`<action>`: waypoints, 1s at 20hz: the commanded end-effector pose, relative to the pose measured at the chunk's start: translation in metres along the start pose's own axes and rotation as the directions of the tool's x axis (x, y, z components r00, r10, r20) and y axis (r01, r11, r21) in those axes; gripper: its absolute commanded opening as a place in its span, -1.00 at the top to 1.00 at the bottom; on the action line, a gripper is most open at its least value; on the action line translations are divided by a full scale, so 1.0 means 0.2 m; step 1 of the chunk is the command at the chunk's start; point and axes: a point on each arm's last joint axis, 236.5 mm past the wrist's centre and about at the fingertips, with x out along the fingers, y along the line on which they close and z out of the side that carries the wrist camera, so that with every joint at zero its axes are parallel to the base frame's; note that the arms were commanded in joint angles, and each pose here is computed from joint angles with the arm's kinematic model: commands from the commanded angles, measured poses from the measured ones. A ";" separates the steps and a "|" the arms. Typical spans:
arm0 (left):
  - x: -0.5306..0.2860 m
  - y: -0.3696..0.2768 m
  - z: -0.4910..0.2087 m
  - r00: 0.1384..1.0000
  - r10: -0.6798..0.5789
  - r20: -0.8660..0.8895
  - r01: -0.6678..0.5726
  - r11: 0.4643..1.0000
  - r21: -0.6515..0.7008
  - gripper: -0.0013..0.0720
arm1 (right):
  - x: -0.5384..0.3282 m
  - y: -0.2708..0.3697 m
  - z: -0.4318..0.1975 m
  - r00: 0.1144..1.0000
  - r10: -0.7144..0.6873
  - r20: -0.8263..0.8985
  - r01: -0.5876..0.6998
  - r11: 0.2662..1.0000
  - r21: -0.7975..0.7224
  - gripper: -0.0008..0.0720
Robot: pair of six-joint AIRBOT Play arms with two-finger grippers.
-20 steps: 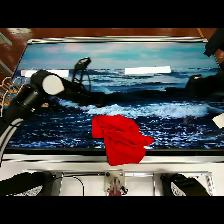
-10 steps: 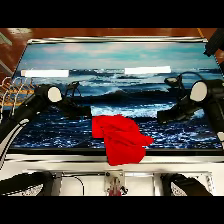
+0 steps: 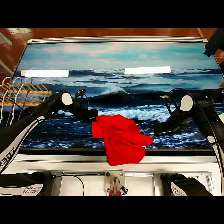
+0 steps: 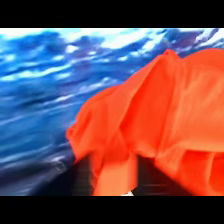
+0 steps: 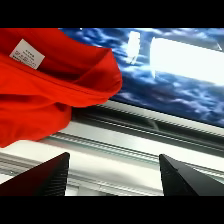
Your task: Fold the shirts.
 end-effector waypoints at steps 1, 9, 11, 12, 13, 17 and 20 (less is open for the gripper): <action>0.05 -0.03 0.03 0.999 -0.044 0.004 0.044 0.999 -0.003 0.87 | 0.04 0.02 0.00 1.000 0.019 0.001 -0.019 1.000 0.000 -0.90; -0.02 -0.10 0.08 0.997 -0.065 0.037 0.061 0.995 0.083 0.86 | 0.44 0.19 -0.01 0.976 0.209 -0.064 -0.199 0.971 0.129 -0.90; -0.04 -0.11 0.08 0.997 -0.068 0.040 0.064 0.994 0.091 0.87 | 0.48 0.22 0.06 0.970 0.241 -0.028 -0.234 0.960 0.153 -0.90; -0.05 -0.11 0.08 0.997 -0.070 0.044 0.066 0.994 0.093 0.87 | 0.50 0.24 0.07 0.967 0.253 -0.026 -0.246 0.957 0.157 -0.90; -0.06 -0.12 0.08 0.996 -0.072 0.047 0.067 0.993 0.095 0.87 | 0.52 0.25 0.08 0.966 0.255 -0.035 -0.247 0.956 0.157 -0.90; -0.10 -0.14 0.09 0.994 -0.082 0.069 0.071 0.987 0.146 0.87 | 0.58 0.30 0.08 0.965 0.256 -0.055 -0.244 0.956 0.163 0.79; -0.22 -0.15 0.15 0.988 -0.055 0.142 0.022 0.974 0.227 0.87 | 0.44 0.28 0.16 0.977 0.214 0.017 -0.215 0.975 0.057 0.80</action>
